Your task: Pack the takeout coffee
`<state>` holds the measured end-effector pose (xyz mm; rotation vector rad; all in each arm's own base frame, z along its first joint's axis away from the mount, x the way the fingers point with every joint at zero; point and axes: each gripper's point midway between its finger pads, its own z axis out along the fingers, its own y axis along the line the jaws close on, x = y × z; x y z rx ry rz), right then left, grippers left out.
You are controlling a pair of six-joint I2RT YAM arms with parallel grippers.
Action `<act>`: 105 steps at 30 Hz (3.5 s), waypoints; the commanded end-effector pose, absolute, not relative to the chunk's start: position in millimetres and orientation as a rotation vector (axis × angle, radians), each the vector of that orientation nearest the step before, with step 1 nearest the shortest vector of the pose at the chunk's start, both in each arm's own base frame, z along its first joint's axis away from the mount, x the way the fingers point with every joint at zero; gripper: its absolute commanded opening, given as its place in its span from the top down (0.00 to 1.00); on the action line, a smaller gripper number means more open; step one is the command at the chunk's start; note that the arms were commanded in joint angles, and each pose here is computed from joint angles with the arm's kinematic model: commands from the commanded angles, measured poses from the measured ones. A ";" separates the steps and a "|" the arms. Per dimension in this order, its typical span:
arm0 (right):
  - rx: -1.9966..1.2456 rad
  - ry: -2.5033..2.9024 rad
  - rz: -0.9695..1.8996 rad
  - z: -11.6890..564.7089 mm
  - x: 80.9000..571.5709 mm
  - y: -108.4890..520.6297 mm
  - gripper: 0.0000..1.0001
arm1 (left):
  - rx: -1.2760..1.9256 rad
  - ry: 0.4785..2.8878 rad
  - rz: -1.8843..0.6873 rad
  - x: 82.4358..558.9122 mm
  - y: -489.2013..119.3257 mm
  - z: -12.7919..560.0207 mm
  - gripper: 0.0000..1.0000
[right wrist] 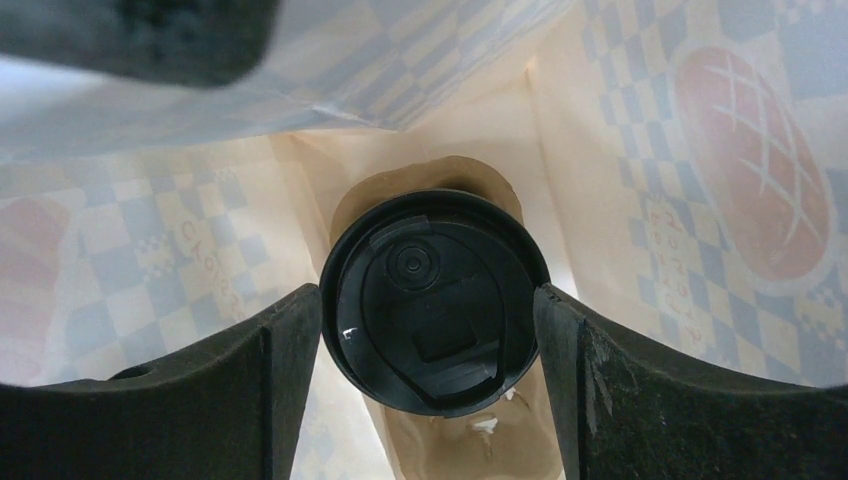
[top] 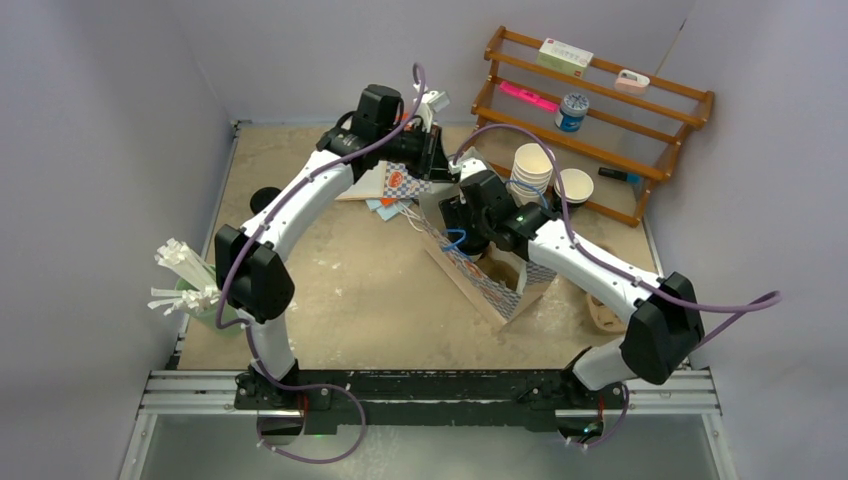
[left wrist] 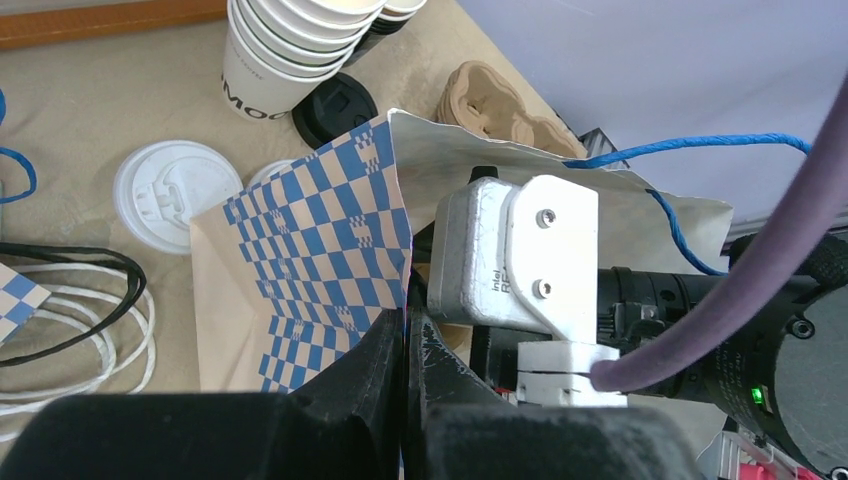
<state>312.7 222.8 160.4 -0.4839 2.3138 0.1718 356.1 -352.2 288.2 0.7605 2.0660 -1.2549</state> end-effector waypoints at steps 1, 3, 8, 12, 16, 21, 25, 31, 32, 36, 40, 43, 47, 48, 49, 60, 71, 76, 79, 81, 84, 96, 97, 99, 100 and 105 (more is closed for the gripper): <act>-0.498 2.353 0.140 150.3 310.9 219.2 0.22 | 0.791 1.994 -1.277 351.6 -353.5 307.2 1.00; -0.499 2.364 0.132 146.5 309.9 218.0 0.19 | 0.791 1.997 -1.275 351.5 -353.6 306.3 1.00; -0.499 2.375 0.094 142.3 310.0 213.0 0.18 | 0.789 2.005 -1.276 353.2 -353.9 304.6 1.00; -0.499 2.368 0.076 143.9 312.0 211.0 0.18 | 0.783 2.001 -1.270 355.9 -352.3 306.6 1.00; -0.499 2.368 0.071 143.2 312.7 210.7 0.20 | 0.777 2.000 -1.266 358.0 -351.5 307.7 1.00; -0.497 2.372 0.056 140.7 313.6 209.2 0.21 | 0.773 2.007 -1.265 359.0 -350.9 306.4 1.00; -0.503 2.392 0.047 131.7 311.7 208.3 0.25 | 0.769 2.012 -1.260 359.1 -349.6 305.4 1.00; -0.489 2.462 0.065 110.1 302.1 209.4 0.33 | 0.759 2.026 -1.252 360.1 -345.4 302.8 1.00; -0.492 2.475 0.066 105.1 300.0 209.2 0.34 | 0.757 2.028 -1.251 360.7 -344.9 302.4 1.00; -0.498 2.504 0.061 92.5 295.9 208.1 0.37 | 0.752 2.030 -1.251 362.4 -342.8 302.0 1.00; -0.504 2.536 0.051 81.1 292.3 206.8 0.38 | 0.750 2.032 -1.254 364.1 -342.1 300.5 1.00; -0.507 2.561 0.043 73.6 289.8 206.1 0.39 | 0.750 2.031 -1.257 365.0 -341.7 300.2 1.00; -0.515 2.594 0.031 64.3 286.2 204.8 0.40 | 0.748 2.029 -1.256 366.3 -340.7 301.2 1.00; -0.515 2.604 0.027 61.8 284.9 204.2 0.40 | 0.747 2.028 -1.258 366.7 -340.2 301.5 1.00; -0.519 2.613 0.024 59.9 283.4 203.8 0.41 | 0.746 2.029 -1.257 367.1 -339.9 301.2 1.00; -0.460 2.422 0.135 139.7 301.2 215.1 0.17 | 0.745 2.022 -1.259 368.0 -339.8 301.9 1.00; -0.478 2.207 0.245 213.2 303.9 218.5 0.02 | 0.822 1.940 -1.259 347.1 -341.9 318.8 1.00; -0.539 2.091 0.418 241.6 282.3 227.3 0.02 | 0.866 1.898 -1.200 332.4 -341.5 330.6 1.00; -0.591 2.049 0.516 245.9 266.2 233.0 0.03 | 0.893 1.891 -1.180 321.7 -341.3 329.7 1.00; -0.619 2.037 0.561 247.4 257.8 235.8 0.06 | 0.899 1.888 -1.170 315.2 -339.5 329.8 1.00; -0.653 2.050 0.608 246.5 246.3 237.6 0.08 | 0.878 1.892 -1.156 309.2 -334.5 331.0 1.00; -0.699 1.944 0.777 320.4 258.6 278.3 0.07 | 0.594 2.129 -0.957 325.5 -275.9 299.6 1.00; -0.695 1.927 0.803 330.8 261.1 284.7 0.07 | 0.575 2.139 -0.936 326.7 -269.9 299.4 1.00; -0.690 1.880 0.837 352.7 266.2 293.6 0.07 | 0.531 2.163 -0.886 328.5 -256.0 299.3 1.00; -0.685 1.862 0.845 361.6 268.0 295.7 0.07 | 0.505 2.175 -0.859 329.0 -247.4 299.6 1.00; -0.639 1.810 0.822 389.7 278.2 295.2 0.06 | 0.318 2.250 -0.645 336.7 -182.6 294.3 1.00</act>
